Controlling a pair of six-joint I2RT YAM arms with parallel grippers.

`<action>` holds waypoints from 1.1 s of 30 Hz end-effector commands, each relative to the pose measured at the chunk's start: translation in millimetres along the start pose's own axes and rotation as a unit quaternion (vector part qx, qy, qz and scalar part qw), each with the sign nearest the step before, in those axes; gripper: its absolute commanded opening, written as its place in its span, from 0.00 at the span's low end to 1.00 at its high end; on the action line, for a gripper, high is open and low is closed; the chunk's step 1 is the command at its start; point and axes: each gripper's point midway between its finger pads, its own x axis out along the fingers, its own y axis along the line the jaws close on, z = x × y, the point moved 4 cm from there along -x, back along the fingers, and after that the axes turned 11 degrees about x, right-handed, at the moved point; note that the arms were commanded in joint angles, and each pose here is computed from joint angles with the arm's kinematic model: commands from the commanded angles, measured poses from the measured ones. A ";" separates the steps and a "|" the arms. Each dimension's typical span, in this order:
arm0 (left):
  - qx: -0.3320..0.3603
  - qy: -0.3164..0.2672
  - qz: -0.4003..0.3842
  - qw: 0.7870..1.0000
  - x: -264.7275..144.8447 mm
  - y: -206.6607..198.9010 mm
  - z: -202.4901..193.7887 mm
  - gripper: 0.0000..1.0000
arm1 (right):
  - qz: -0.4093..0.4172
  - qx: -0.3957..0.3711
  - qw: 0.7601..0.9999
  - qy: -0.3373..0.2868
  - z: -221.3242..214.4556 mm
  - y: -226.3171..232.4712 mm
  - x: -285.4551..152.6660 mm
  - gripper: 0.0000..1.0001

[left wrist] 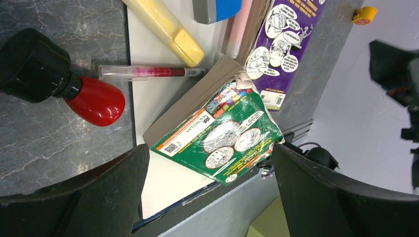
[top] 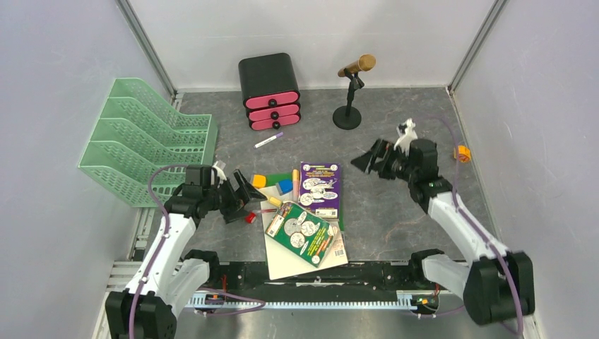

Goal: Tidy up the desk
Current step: Pick up the book at the corner of the board.

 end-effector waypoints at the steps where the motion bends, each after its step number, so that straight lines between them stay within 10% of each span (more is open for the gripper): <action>1: 0.019 0.010 -0.003 1.000 -0.9 -1.0 1.1 1.00 | -0.014 -0.033 0.999 0.035 -44.7 -17.3 -27.4 0.99; 22: 0.072 0.062 0.034 0.995 29.2 -20.0 -14.4 1.00 | -0.035 -0.110 0.970 0.216 -111.3 -47.4 -51.3 0.99; 33: -0.010 0.093 0.106 0.990 27.4 -20.5 -41.9 1.00 | -0.014 -0.120 0.962 0.246 -118.5 -42.1 -42.8 0.99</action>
